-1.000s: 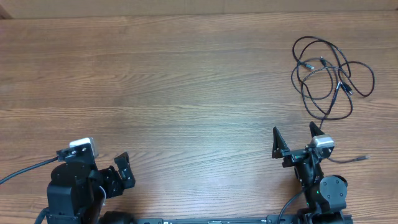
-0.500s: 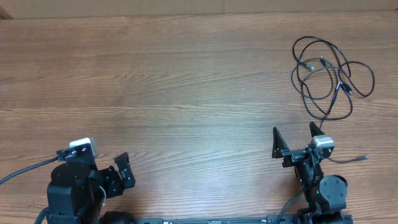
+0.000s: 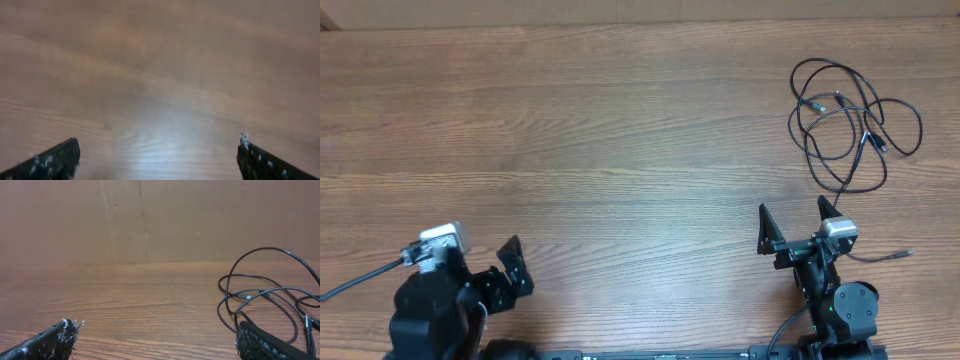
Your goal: Untangle cables
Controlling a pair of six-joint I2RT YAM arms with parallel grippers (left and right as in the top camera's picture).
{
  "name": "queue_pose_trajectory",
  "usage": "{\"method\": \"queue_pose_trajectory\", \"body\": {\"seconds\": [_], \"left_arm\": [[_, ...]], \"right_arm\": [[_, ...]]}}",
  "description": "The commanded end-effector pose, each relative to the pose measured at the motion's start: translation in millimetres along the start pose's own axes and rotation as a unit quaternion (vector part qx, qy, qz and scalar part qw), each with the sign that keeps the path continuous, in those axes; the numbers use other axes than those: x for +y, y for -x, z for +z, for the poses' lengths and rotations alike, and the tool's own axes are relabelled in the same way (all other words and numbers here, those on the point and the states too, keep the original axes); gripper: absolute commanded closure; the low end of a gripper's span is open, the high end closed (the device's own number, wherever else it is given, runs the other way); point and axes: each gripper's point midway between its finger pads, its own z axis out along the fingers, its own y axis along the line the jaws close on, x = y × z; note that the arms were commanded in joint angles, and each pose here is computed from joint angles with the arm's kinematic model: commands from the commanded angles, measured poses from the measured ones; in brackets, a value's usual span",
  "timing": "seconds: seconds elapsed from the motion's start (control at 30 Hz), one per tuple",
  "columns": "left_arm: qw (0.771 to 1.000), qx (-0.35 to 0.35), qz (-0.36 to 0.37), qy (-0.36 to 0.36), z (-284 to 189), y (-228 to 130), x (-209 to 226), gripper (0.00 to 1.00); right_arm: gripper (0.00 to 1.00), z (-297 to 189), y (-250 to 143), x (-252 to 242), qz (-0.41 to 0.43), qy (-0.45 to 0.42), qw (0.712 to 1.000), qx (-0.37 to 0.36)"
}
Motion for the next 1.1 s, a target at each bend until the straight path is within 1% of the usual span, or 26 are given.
{"method": "queue_pose_trajectory", "body": {"seconds": [0.0,0.2,0.37,0.53,0.6,0.67,0.73,0.83,0.87,0.93,0.97,1.0,1.07], "left_arm": [[0.999,-0.046,-0.003,0.011,13,-1,9,0.01],[0.989,-0.139,-0.01,-0.037,53,-3,0,0.0],[0.967,-0.234,0.032,-0.092,76,-4,-15,0.01],[0.948,-0.297,0.035,-0.109,89,-10,-15,0.0],[0.938,-0.322,0.058,-0.117,93,-10,-20,0.0],[0.921,-0.349,0.113,-0.132,94,-12,-30,0.01],[0.916,-0.356,0.137,-0.126,91,-10,-31,0.0],[0.914,-0.352,0.166,-0.113,94,-13,-30,0.0],[0.916,-0.346,0.172,-0.11,97,-15,-29,0.0],[0.928,-0.308,0.181,-0.109,109,-31,-27,0.0],[0.936,-0.276,0.187,-0.116,118,-45,-27,0.0],[0.939,-0.259,0.191,-0.121,122,-53,-28,0.0],[0.94,-0.254,0.192,-0.124,123,-55,-28,0.01]], "right_arm": [[0.0,0,-2,-1,-0.001,-0.001,1.0,-0.002],[0.0,0,-2,-1,-0.001,-0.001,1.0,-0.002],[0.0,0,-2,-1,-0.001,-0.001,1.0,-0.002],[0.0,0,-2,-1,-0.001,-0.001,1.0,-0.002],[0.0,0,-2,-1,-0.001,-0.001,1.0,-0.002],[0.0,0,-2,-1,-0.001,-0.001,1.0,-0.002],[0.0,0,-2,-1,-0.001,-0.001,1.0,-0.002],[0.0,0,-2,-1,-0.001,-0.001,1.0,-0.002],[0.0,0,-2,-1,-0.001,-0.001,1.0,-0.002],[0.0,0,-2,-1,-0.001,-0.001,1.0,-0.002],[0.0,0,-2,-1,-0.001,-0.001,1.0,-0.002],[0.0,0,-2,-1,-0.001,-0.001,1.0,-0.002],[0.0,0,-2,-1,-0.001,-0.001,1.0,-0.002]]}}
